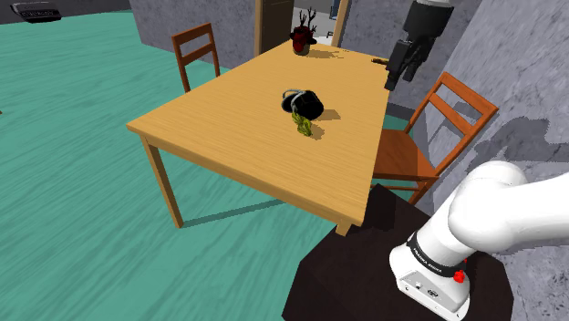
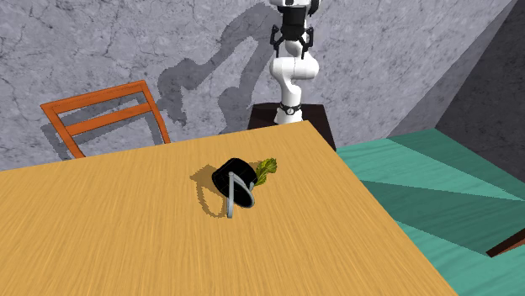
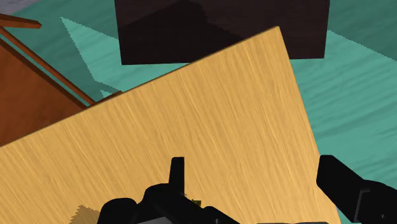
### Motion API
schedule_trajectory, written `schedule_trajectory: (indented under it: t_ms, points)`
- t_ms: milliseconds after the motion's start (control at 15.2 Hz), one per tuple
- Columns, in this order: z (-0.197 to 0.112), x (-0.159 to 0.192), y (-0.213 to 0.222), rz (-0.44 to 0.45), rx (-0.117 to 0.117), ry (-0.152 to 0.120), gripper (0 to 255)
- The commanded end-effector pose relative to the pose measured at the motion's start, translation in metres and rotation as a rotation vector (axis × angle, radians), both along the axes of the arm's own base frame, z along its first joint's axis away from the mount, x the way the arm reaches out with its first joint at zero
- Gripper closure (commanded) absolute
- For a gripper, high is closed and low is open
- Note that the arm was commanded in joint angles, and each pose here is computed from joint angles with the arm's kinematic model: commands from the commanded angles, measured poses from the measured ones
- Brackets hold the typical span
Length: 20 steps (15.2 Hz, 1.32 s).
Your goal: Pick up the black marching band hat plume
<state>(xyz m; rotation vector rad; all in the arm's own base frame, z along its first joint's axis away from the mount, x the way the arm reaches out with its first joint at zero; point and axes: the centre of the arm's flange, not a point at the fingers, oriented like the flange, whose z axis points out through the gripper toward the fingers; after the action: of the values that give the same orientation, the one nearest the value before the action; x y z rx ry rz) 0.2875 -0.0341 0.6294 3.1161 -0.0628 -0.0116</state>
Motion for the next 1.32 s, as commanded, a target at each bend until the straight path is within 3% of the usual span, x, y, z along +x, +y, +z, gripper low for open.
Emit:
schedule_trajectory:
  t_ms: [0, 1254]
  points:
    - [0.000, 0.000, 0.000, 0.000, 0.000, 0.000, 0]
    - [-0.159, 0.167, -0.039, -0.051, -0.017, -0.157, 0]
